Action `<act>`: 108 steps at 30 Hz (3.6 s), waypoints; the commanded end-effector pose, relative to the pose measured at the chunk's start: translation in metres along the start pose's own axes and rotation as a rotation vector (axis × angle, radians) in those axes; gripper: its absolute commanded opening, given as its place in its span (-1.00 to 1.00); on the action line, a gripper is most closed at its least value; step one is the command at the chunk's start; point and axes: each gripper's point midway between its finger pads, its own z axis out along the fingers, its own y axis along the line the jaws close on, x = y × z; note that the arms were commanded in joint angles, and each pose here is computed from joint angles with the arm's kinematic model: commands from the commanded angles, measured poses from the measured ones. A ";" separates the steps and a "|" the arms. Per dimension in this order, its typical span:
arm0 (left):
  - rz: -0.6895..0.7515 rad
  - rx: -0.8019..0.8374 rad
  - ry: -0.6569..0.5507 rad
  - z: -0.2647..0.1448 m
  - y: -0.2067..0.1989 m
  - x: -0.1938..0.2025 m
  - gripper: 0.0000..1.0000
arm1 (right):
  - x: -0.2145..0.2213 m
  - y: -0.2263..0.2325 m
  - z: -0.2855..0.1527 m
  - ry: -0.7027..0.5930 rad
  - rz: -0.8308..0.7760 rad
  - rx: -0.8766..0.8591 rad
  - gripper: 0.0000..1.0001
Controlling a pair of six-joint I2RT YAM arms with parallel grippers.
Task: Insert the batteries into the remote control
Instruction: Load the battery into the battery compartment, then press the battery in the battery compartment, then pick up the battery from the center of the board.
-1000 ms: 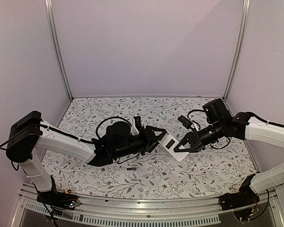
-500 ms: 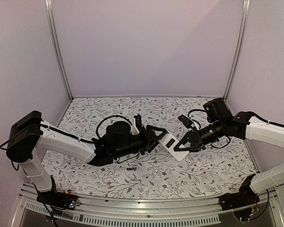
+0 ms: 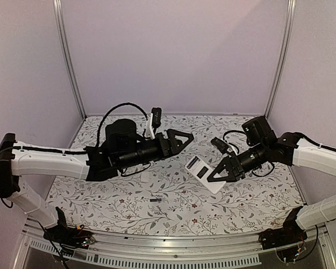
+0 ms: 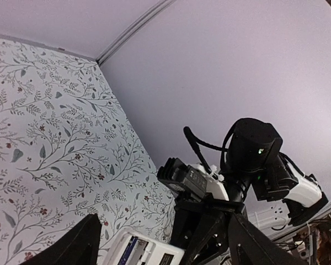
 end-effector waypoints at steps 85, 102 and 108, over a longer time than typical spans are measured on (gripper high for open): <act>0.684 -0.592 0.888 -0.124 0.161 0.050 0.24 | 0.042 -0.012 0.005 0.130 -0.085 -0.042 -1.00; 0.861 -0.541 1.187 -0.088 0.194 0.119 -0.08 | 0.052 -0.029 0.009 0.132 -0.023 -0.005 -1.00; 0.881 -0.545 1.230 -0.083 0.207 0.133 -0.18 | 0.054 -0.030 0.009 0.129 -0.018 -0.004 -1.00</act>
